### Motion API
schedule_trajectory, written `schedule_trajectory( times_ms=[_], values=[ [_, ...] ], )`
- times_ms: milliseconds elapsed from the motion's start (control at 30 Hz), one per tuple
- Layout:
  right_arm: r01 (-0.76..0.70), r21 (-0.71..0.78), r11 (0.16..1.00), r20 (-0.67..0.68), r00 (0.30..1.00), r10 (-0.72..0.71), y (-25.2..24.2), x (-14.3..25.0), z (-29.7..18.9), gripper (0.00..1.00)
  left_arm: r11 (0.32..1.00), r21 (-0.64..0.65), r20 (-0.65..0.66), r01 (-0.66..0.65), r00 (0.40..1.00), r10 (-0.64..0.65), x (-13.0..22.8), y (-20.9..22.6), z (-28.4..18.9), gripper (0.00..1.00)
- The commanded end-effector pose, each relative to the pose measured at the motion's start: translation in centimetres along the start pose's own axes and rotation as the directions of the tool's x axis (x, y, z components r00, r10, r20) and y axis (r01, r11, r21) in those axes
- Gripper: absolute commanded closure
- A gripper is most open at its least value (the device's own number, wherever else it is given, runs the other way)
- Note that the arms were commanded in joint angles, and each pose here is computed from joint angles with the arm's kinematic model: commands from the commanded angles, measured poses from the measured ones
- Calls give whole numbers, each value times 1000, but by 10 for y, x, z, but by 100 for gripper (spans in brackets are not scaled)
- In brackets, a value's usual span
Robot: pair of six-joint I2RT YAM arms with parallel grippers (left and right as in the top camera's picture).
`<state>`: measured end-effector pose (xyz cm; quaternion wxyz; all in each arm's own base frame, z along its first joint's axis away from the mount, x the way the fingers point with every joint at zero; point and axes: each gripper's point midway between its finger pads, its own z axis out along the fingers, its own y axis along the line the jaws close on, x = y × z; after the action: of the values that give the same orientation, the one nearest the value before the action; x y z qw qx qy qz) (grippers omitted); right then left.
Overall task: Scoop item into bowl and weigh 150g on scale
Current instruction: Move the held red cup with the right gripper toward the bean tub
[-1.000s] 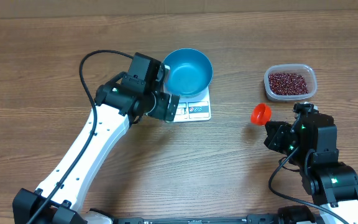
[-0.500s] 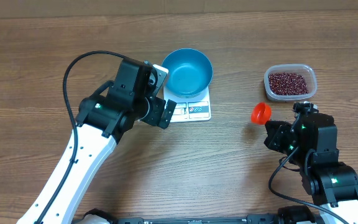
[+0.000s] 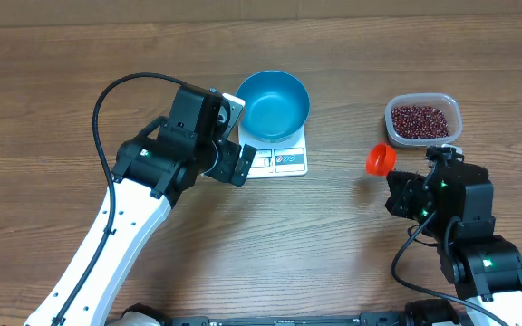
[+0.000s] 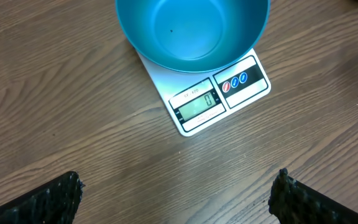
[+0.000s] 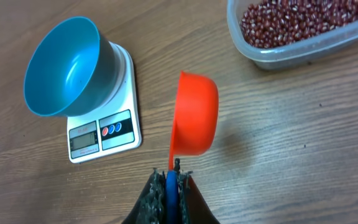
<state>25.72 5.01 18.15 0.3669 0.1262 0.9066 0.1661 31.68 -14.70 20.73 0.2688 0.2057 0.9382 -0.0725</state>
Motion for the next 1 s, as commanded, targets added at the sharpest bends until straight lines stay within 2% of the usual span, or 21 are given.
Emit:
schedule_trajectory(
  times_ms=[0,133,300,500,667,967],
  values=[
    [37,3,999,56,998,-37,4,-17,-9,96,1000,-9,7,-21,1000,22,-4,1,0,1],
    [90,46,995,82,992,-93,4,-34,-19,96,1000,-9,7,-21,1000,22,-4,1,0,1],
    [130,204,970,48,989,-143,-9,-58,-31,96,1000,-9,7,-21,1000,22,-4,1,0,0],
    [182,383,906,-35,982,-183,-27,-87,-30,96,1000,-9,7,-21,1000,22,-4,1,0,1],
    [206,526,825,-93,978,-185,-50,-103,-6,96,1000,-9,7,-21,1000,22,-4,1,0,0],
    [233,557,797,-154,972,-176,-61,-101,31,96,1000,-9,7,-21,1000,21,-4,1,0,1]
  ],
)
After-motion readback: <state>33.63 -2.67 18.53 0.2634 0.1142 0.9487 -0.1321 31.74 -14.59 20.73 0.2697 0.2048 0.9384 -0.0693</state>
